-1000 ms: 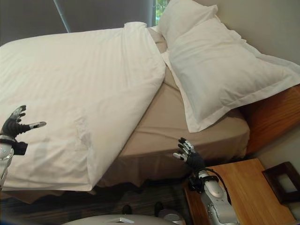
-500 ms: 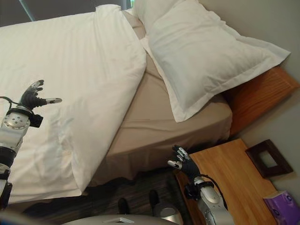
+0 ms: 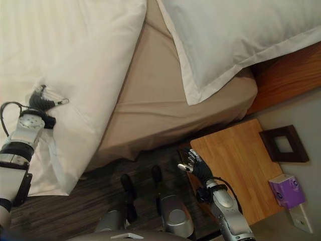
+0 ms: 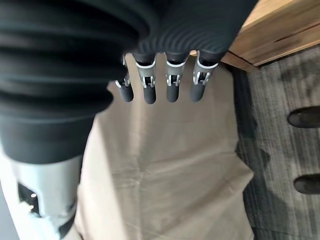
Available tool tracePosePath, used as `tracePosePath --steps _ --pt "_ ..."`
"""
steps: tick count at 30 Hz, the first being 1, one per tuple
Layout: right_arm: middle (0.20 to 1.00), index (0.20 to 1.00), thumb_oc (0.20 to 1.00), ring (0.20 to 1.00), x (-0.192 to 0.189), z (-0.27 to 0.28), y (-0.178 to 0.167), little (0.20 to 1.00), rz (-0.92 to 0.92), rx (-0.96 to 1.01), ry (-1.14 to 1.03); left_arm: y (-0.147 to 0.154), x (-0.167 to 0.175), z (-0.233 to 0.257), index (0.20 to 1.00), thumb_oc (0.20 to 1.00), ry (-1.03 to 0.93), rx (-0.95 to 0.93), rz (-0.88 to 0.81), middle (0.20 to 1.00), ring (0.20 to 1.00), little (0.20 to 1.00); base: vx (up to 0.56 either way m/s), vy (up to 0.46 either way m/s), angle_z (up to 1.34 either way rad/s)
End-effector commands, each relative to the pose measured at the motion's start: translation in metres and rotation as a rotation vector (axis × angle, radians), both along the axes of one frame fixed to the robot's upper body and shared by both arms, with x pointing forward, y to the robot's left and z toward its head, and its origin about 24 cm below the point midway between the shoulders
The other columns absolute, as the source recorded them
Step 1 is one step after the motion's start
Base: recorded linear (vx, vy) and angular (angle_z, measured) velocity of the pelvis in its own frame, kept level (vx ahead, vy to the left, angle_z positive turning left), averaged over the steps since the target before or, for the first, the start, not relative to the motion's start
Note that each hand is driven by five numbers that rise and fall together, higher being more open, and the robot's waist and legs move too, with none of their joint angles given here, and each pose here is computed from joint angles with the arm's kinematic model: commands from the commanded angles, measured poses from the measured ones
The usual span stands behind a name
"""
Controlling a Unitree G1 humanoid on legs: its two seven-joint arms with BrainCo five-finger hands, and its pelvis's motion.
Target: Making the bed.
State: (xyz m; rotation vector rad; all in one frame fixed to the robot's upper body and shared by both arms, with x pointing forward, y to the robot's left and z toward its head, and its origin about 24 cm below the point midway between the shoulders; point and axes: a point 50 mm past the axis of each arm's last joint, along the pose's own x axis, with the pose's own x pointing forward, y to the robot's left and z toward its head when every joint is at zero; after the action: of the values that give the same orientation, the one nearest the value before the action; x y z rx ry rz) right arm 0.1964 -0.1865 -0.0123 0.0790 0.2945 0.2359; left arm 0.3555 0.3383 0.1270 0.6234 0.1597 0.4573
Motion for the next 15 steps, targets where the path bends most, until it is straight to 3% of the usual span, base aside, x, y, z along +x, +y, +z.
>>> tracePosePath --steps 1,4,5,7,11,13,15 --pt "1.0 1.0 1.0 1.0 0.004 0.013 0.004 1.0 -0.009 0.046 -0.081 -0.024 0.007 -0.021 0.2 0.2 0.116 0.022 -0.109 0.2 0.2 0.2 0.09 0.014 -0.18" --pt "1.0 1.0 1.0 1.0 0.003 0.013 0.005 1.0 0.019 0.042 -0.085 -0.058 0.021 -0.011 0.2 0.2 0.073 0.058 -0.256 0.2 0.2 0.2 0.1 0.033 -0.04" --pt "1.0 1.0 1.0 1.0 0.004 0.015 0.005 1.0 0.031 0.04 -0.097 -0.094 0.031 0.013 0.2 0.2 -0.058 0.046 -0.394 0.2 0.2 0.2 0.09 0.041 0.05" --pt "1.0 1.0 1.0 1.0 0.005 0.015 0.004 1.0 0.03 0.026 -0.099 -0.133 0.033 0.029 0.2 0.2 -0.174 -0.019 -0.538 0.2 0.2 0.2 0.07 0.026 0.02" --pt "1.0 1.0 1.0 1.0 0.006 0.014 0.001 1.0 0.03 -0.011 -0.089 -0.205 0.012 0.05 0.2 0.2 -0.314 -0.184 -0.881 0.2 0.2 0.2 0.06 0.019 0.01" --pt "1.0 1.0 1.0 1.0 0.003 0.009 -0.002 1.0 0.027 -0.037 -0.064 -0.254 -0.018 0.049 0.2 0.2 -0.322 -0.33 -1.156 0.2 0.2 0.2 0.07 0.042 -0.04" --pt "1.0 1.0 1.0 1.0 0.001 0.007 -0.003 1.0 0.028 -0.046 -0.051 -0.27 -0.029 0.043 0.2 0.2 -0.29 -0.372 -1.251 0.2 0.2 0.2 0.02 0.015 -0.02"
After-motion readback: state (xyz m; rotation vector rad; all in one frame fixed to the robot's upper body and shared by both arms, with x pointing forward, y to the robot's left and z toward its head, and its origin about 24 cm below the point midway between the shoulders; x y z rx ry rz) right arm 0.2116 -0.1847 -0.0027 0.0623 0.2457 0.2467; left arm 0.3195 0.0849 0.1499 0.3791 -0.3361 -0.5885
